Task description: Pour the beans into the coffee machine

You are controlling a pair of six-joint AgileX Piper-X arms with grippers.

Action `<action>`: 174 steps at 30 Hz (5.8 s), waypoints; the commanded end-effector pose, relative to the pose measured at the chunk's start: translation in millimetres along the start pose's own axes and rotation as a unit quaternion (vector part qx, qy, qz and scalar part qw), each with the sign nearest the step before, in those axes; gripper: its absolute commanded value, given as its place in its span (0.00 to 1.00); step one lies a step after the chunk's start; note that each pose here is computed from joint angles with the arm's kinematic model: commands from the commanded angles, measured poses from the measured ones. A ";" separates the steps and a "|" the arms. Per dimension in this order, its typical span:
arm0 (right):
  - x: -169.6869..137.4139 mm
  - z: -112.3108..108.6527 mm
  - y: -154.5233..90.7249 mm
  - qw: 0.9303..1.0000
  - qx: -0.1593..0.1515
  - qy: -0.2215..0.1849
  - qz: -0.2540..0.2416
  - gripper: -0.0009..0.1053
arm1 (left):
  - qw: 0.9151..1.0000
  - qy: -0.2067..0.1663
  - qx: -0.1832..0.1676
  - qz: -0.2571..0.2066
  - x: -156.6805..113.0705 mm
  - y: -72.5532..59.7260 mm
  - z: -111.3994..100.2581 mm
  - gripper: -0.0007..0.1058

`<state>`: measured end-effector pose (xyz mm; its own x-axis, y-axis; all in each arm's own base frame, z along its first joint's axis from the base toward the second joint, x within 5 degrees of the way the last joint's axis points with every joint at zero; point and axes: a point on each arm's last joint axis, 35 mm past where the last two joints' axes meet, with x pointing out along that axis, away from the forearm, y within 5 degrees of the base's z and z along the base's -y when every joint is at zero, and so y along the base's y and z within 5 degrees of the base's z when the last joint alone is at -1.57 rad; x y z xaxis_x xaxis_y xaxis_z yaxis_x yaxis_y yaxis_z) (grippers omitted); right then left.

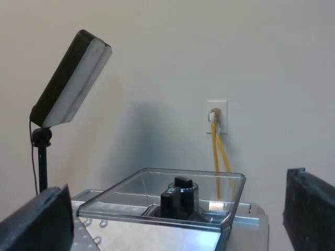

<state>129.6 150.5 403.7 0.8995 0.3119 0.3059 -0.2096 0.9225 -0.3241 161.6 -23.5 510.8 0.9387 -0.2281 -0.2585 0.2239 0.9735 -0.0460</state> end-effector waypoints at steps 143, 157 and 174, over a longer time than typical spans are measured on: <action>-0.1 3.8 -2.7 1.000 0.013 -0.006 -0.002 0.78 | 0.450 -0.102 0.885 -0.066 214.4 -133.4 67.1 0.01; -0.1 3.8 -2.7 1.000 0.013 -0.006 -0.002 0.78 | 0.618 -0.092 0.776 -0.088 212.4 -133.4 68.2 0.01; -0.2 5.3 -0.5 0.999 0.013 -0.026 0.030 0.78 | 0.933 0.005 0.352 -0.067 175.9 -115.5 76.9 0.01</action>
<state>129.0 152.6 403.3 0.8775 0.3655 0.3105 -0.2622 0.9077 -0.3277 327.6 -182.5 537.6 0.8779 -0.3581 -0.3180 0.4535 0.4084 0.7921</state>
